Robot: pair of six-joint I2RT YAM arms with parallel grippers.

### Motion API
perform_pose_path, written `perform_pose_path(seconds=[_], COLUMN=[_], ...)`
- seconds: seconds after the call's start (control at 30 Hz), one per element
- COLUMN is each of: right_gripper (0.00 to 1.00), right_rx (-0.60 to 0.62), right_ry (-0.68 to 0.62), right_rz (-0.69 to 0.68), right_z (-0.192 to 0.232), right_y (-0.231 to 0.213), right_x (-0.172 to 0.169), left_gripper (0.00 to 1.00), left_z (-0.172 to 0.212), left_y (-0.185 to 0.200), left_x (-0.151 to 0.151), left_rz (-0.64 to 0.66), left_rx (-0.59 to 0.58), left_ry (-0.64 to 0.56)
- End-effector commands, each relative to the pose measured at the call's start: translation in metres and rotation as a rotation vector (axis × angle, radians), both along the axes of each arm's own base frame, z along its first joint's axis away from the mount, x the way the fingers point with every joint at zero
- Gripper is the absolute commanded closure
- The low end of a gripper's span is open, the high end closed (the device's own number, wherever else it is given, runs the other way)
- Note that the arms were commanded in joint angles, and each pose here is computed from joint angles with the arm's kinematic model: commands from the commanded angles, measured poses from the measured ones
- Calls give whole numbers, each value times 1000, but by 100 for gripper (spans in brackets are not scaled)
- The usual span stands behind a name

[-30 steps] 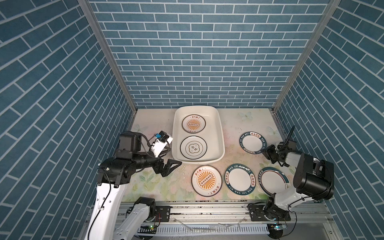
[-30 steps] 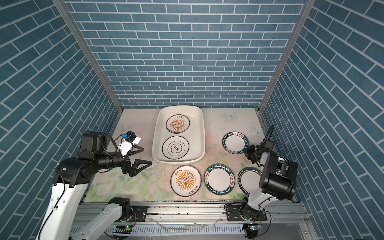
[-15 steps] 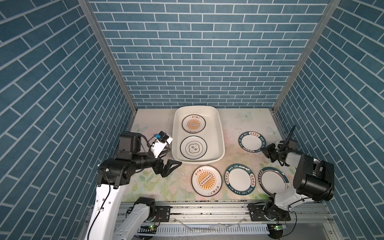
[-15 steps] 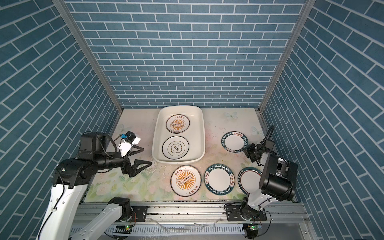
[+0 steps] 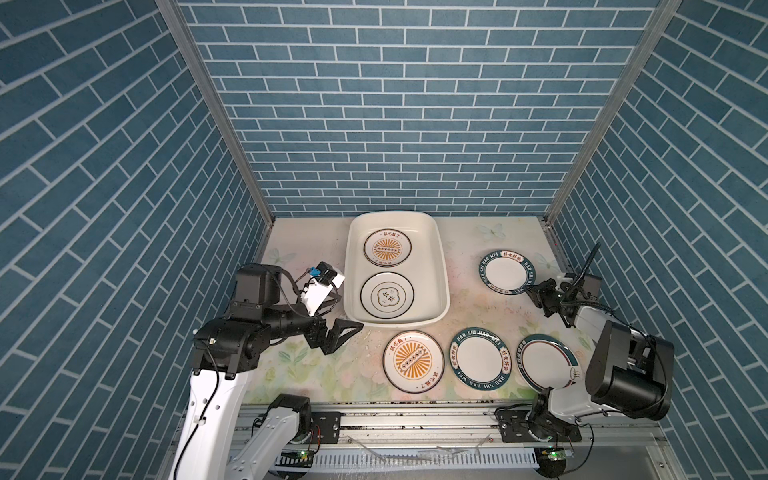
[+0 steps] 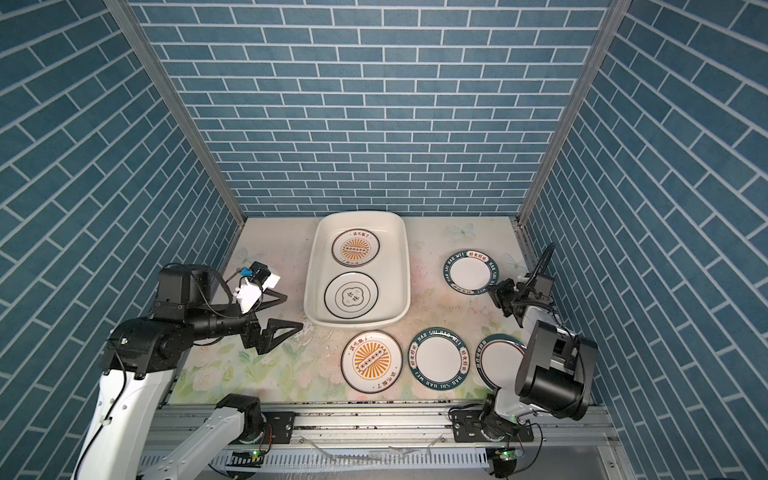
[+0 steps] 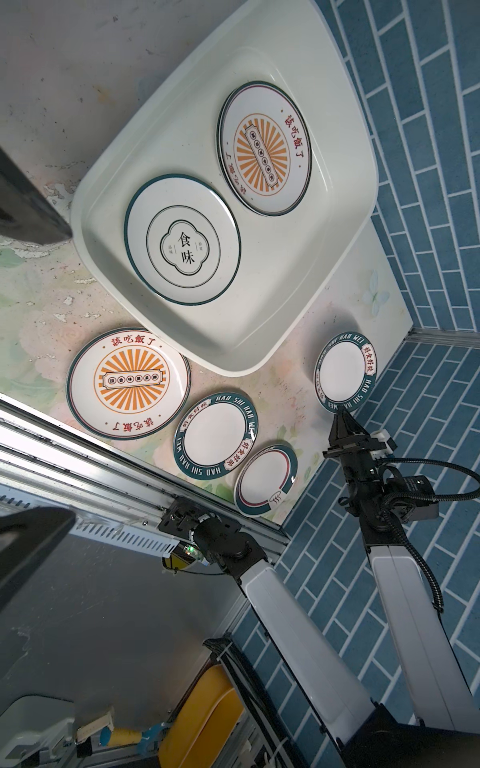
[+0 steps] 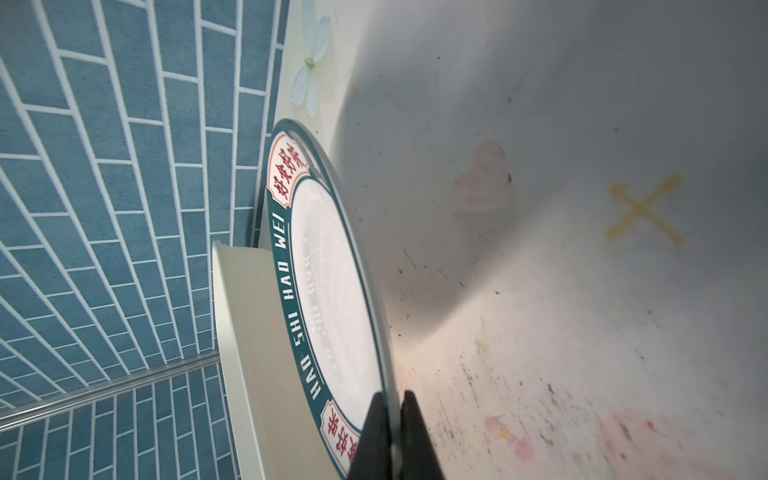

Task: Place the plates into the plastic bin on the countertop
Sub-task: 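Lift the green-rimmed plate upright with the right gripper, then carry the upright green-rimmed plate over the bin with the right gripper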

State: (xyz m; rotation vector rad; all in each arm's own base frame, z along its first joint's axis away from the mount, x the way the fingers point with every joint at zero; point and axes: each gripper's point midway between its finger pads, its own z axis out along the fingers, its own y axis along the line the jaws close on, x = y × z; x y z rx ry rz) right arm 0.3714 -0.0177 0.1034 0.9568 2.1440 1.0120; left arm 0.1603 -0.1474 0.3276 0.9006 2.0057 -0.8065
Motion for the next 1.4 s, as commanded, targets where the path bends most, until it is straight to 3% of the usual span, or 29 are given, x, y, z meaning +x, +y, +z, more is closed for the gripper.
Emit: perform_pose_path(seconds=[0.0,0.73,1.0,1.37], right_gripper=[100,100,100,100], right_rx=[-8,-100,-115,-155], right_ry=[-98,-275,-288,-263], right_rz=[25,247,343,571], right_z=[44,154,159,141], right_y=[7,116,163,265], right_x=[10,6,5,9], left_gripper=[1,0,0,1], left_z=[5,9,10,16], left_y=[-1,-2,1,3], left_x=[-1,0,0,3], left_rz=[-6,-10,9,29], left_rx=[-11,-23,-20,-55], left_ry=[-16,-27,-27,-19])
